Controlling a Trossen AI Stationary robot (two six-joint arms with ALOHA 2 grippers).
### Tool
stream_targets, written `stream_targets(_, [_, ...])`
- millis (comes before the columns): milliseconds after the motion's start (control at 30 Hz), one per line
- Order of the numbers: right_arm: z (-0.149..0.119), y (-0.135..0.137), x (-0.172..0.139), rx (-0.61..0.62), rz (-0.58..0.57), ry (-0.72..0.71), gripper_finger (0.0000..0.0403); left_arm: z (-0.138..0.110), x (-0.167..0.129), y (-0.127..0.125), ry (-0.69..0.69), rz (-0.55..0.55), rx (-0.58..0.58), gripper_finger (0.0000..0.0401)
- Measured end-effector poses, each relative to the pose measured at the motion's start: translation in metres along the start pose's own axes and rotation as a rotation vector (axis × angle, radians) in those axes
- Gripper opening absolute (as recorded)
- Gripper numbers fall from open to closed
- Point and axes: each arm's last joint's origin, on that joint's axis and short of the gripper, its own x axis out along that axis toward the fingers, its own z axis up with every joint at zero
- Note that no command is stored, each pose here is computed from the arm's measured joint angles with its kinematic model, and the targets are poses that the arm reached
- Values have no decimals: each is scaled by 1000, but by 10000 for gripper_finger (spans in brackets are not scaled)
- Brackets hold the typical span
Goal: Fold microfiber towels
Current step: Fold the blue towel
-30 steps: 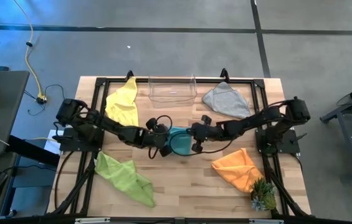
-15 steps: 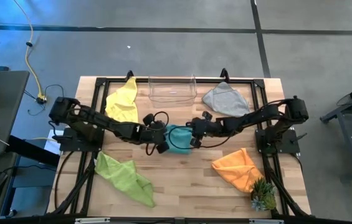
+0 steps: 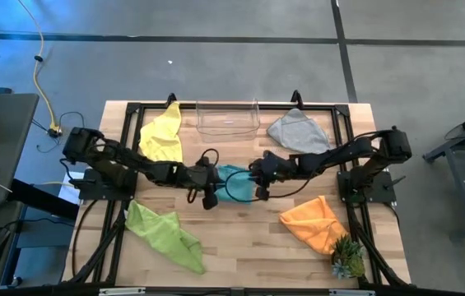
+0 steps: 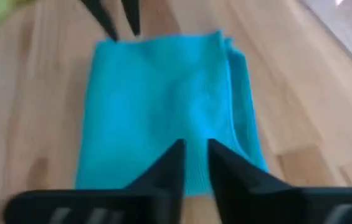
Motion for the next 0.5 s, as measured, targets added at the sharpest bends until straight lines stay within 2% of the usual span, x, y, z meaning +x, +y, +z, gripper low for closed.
stream_targets(67, [-4,-4,3,33,-64,8,10,-4,3,5,15,50,0,25])
stream_targets(133, [-6,-9,1,72,-107,38,18,-6,4,9,24,89,-1,13])
stream_targets(300, [-1,-17,-5,164,-101,54,104,6,-2,30,23,114,-19,28])
stream_targets(400, [-3,-22,-3,191,-45,89,154,10,-3,51,56,67,-50,62])
stream_targets(500, [-1,-25,-3,179,-20,79,188,10,0,75,83,18,-101,102])
